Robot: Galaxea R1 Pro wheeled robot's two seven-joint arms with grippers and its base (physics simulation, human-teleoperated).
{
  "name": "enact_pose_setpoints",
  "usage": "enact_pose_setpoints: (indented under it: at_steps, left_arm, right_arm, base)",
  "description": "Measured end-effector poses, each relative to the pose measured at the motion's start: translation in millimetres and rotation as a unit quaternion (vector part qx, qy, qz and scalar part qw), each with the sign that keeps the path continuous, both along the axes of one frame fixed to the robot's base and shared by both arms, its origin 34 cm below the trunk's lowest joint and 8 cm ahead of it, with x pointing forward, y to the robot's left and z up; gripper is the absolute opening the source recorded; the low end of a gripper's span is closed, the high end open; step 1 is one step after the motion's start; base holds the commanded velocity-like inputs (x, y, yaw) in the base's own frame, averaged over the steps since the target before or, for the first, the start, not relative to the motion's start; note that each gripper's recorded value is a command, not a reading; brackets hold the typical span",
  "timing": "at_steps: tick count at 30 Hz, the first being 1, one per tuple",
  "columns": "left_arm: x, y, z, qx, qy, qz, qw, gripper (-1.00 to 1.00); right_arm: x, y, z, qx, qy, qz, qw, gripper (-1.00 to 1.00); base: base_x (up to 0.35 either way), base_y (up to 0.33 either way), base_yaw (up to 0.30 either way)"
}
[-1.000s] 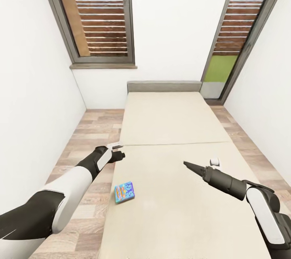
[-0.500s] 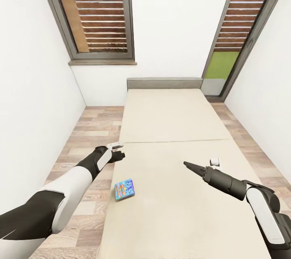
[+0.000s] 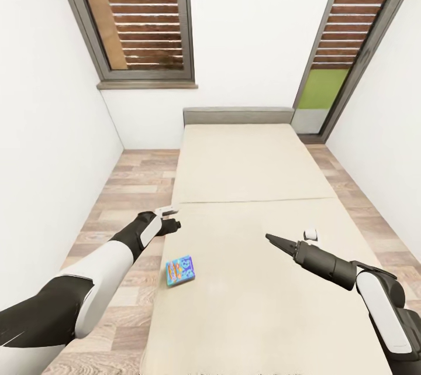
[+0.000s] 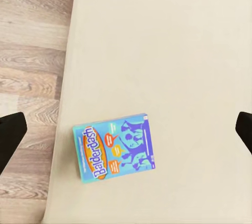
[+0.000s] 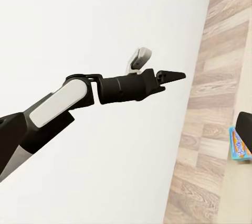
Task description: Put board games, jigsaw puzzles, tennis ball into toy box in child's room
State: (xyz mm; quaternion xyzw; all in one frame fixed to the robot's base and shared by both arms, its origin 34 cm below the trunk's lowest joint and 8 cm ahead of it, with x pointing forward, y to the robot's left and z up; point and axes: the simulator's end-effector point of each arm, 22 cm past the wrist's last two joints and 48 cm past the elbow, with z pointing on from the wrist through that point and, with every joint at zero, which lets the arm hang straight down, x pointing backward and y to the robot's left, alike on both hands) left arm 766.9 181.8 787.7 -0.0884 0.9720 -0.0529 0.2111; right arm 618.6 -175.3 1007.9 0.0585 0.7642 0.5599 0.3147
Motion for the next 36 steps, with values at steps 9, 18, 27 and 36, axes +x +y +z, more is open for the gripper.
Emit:
enact_pose_setpoints:
  at_steps: [9,18,27,36]
  left_arm:
    - [-3,-1,-9,-0.002,0.008,0.0,1.0,1.0]
    - [-5,-2,-15,-0.004,0.022,-0.003,0.9997,1.0]
    - [12,-4,-3,-0.007,0.031,-0.011,0.9994,1.0]
    - [27,-6,6,-0.01,0.032,-0.014,0.9993,1.0]
  right_arm:
    - [0,-1,-8,0.0,0.008,-0.001,1.0,1.0]
    - [0,-1,-16,-0.001,0.016,-0.001,0.9999,1.0]
    - [0,-1,-24,-0.001,0.024,-0.002,0.9997,1.0]
    - [0,-2,-32,0.0,0.031,-0.002,0.9995,1.0]
  base:
    - [0.0,0.0,0.0]
    - [0.0,0.0,0.0]
    - [0.0,0.0,0.0]
    - [0.0,0.0,0.0]
